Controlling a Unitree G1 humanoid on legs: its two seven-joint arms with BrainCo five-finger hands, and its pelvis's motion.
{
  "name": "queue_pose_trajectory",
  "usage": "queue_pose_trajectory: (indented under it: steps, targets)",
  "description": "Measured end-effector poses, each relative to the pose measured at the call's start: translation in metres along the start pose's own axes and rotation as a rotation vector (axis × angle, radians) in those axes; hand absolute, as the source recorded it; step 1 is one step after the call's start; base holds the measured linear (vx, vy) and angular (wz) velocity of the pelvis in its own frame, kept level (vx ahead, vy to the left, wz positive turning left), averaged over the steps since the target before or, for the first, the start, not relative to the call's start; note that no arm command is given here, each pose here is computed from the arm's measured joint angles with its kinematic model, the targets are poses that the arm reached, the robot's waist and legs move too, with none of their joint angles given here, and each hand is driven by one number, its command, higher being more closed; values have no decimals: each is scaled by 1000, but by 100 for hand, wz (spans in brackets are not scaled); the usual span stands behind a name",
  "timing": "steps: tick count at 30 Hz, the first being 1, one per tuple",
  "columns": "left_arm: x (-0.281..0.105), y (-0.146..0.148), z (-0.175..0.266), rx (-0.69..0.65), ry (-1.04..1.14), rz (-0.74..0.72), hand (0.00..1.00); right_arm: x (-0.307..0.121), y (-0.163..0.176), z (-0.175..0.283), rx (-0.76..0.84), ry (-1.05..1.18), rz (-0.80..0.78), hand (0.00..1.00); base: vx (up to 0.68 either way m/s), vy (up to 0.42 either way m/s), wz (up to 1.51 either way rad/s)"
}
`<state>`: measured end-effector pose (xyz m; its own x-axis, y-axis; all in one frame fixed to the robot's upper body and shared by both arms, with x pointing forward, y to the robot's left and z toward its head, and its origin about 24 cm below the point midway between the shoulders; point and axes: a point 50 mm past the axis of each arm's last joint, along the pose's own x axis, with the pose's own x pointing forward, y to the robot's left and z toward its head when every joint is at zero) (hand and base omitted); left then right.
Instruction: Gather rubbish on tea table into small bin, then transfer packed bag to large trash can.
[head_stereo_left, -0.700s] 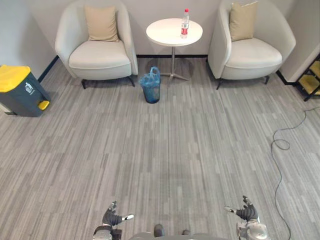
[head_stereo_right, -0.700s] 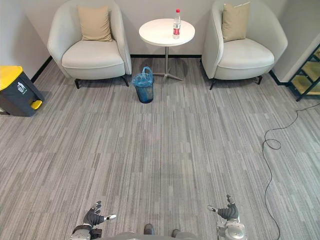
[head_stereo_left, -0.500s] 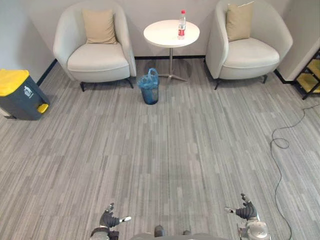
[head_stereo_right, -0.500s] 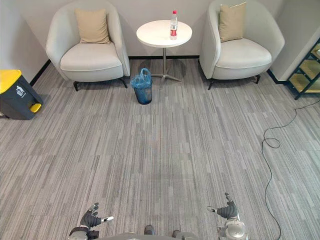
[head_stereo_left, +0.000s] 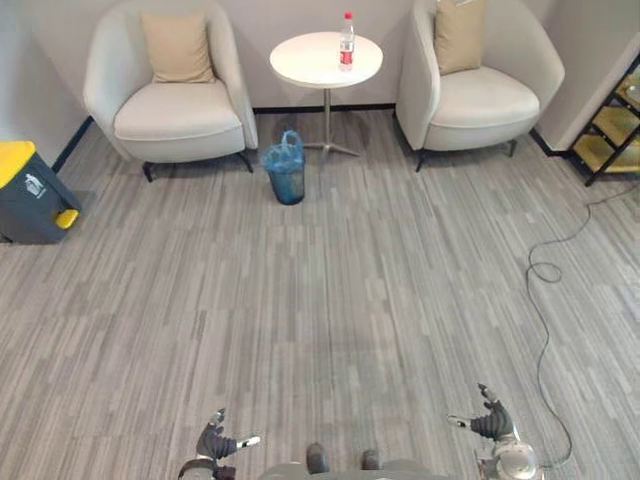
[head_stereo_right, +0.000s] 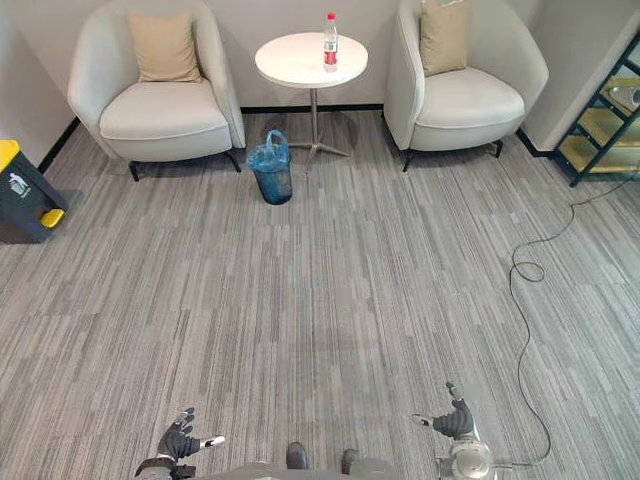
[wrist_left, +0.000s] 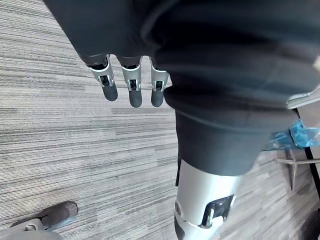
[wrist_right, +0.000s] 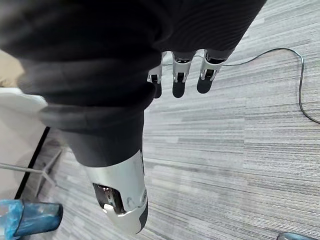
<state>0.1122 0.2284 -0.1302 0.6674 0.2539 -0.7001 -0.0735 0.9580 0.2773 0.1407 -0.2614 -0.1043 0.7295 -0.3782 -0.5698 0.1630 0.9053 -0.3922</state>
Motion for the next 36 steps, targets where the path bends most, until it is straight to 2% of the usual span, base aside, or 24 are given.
queue_pose_trajectory:
  steps: [12,19,23,29,36]
  targets:
    - [15,-1,46,-50,-139,32,0,12,3,33,64,-96,-18,0,152,13,-7]
    - [19,-13,61,-64,-174,7,0,13,3,36,71,-102,-44,0,547,-167,27]
    - [14,-25,49,-95,-137,-13,0,10,18,41,89,-127,-5,0,650,-241,-1]
    - [12,-38,51,-126,-144,-36,0,11,19,57,142,-187,-28,0,517,-18,-31]
    - [10,-39,38,-157,-90,-12,0,11,10,19,106,-24,-61,0,641,218,-29]
